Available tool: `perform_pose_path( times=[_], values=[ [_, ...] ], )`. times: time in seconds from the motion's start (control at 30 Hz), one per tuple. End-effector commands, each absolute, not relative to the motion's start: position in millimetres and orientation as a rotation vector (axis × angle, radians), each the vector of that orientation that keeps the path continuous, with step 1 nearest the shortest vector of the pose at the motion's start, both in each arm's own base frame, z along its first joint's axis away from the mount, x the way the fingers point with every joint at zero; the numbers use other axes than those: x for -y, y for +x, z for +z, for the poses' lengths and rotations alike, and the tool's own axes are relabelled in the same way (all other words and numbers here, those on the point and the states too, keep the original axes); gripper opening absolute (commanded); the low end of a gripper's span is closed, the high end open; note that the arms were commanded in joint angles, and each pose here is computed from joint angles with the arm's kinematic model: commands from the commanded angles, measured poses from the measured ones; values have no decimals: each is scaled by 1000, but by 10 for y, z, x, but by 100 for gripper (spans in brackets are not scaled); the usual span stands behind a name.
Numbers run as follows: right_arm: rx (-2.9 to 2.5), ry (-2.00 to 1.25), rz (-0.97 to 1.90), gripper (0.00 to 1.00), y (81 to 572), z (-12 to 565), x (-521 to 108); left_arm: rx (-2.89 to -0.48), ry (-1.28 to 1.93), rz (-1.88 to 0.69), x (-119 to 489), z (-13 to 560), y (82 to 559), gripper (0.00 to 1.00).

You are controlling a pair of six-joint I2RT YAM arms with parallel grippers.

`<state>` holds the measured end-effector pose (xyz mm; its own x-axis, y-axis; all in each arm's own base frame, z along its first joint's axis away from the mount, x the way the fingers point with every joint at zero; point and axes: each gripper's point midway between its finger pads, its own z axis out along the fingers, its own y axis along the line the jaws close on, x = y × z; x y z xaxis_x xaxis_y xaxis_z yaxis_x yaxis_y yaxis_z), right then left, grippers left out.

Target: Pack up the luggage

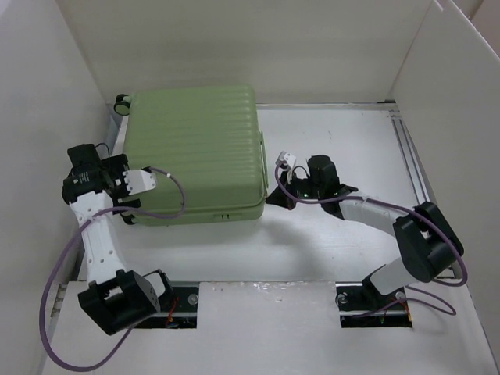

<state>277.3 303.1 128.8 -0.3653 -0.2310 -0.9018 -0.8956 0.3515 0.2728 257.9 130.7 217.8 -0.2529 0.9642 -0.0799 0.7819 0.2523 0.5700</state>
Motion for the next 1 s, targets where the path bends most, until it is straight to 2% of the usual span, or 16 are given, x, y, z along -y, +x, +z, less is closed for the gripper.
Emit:
perform_pose_path(
  times=[0.0, 0.2, 0.33, 0.37, 0.43, 0.47, 0.5, 0.7, 0.83, 0.97],
  values=[
    [-1737, -968, 979, 0, 3052, 1480, -3074, -2161, 1696, 566, -1371, 2121, 2512, 99],
    [-1744, -978, 958, 0, 3032, 1493, -3037, -2042, 1663, 695, -1423, 2131, 2817, 99],
    [-1743, -963, 934, 0, 3053, 1540, -3010, -2019, 1661, 660, -1336, 2052, 2894, 97],
    [-1761, -947, 909, 0, 3085, 1513, -2984, -2029, 1660, 635, -1295, 1986, 2881, 73],
    [-1779, -910, 882, 0, 3140, 1531, -2921, -2067, 1659, 614, -1323, 1866, 2878, 32],
    [-1806, -860, 840, 0, 3212, 1542, -2837, -2104, 1655, 628, -1369, 1833, 2835, 4],
    [-1805, -830, 803, 0, 3291, 1604, -2783, -2130, 1613, 641, -1411, 1779, 2869, 0],
    [-1932, -543, 431, 0, 3702, 1740, -2257, -2186, 1608, 615, -1487, 1624, 2816, 0],
    [-1913, -432, 276, 0, 3922, 1911, -2007, -2138, 1621, 600, -1386, 1612, 2807, 0],
    [-1838, -430, 260, 0, 4163, 2237, -2017, -2134, 1650, 601, -1370, 1581, 2799, 0]
  ],
)
